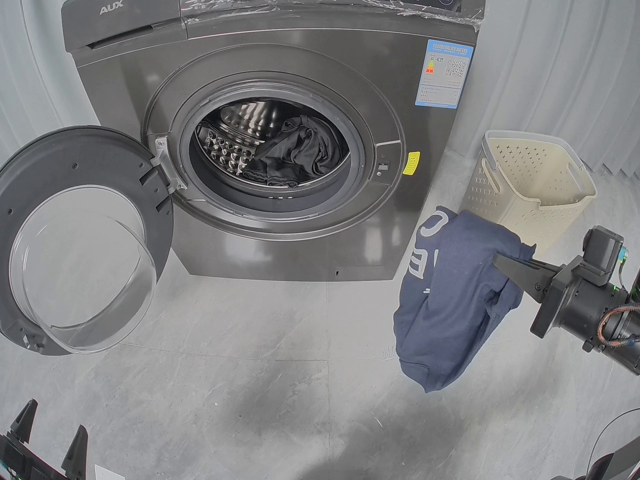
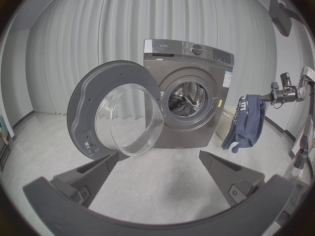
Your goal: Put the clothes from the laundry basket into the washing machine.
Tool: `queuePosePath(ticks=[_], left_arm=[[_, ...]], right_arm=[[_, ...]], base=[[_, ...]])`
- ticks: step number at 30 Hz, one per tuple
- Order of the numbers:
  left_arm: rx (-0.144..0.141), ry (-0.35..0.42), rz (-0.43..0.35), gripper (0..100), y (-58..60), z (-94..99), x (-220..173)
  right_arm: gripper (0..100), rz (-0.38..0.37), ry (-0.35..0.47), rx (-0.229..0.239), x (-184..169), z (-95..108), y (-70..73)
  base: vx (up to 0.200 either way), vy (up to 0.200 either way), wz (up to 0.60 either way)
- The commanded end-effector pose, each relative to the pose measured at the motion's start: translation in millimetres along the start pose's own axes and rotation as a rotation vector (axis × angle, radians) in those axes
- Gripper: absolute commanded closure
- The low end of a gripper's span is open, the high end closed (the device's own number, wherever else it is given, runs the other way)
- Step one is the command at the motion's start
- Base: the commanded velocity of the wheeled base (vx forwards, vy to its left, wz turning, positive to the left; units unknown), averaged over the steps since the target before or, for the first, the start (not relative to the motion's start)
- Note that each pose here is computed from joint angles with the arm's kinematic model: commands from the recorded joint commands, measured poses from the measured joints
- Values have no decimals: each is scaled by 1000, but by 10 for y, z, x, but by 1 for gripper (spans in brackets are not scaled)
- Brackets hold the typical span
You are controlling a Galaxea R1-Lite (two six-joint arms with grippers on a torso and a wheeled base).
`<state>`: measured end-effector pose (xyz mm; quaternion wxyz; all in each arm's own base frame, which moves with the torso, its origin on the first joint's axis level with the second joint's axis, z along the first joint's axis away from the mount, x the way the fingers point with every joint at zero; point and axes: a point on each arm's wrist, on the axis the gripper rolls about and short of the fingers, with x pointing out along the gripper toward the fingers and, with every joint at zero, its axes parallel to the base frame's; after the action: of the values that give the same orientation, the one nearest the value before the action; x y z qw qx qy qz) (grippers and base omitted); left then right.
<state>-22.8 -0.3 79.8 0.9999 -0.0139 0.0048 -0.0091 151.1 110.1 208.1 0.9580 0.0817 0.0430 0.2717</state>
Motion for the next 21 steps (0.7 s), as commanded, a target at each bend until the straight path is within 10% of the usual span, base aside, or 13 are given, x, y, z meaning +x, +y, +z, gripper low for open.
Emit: queuePosePath(ticks=[1,12,21], left_arm=[[1,6,0,0,1,-38,5],[0,4,0,0,1,-38,3],[20,1,6,0,2,-44,3]], right_arm=[[100,1,-7,2,10,21,4],[100,2,-13,6,20,35,8],[100,14,9,20,61,-6,42]], base=[[0,200,0],[0,200,0],[0,0,0]])
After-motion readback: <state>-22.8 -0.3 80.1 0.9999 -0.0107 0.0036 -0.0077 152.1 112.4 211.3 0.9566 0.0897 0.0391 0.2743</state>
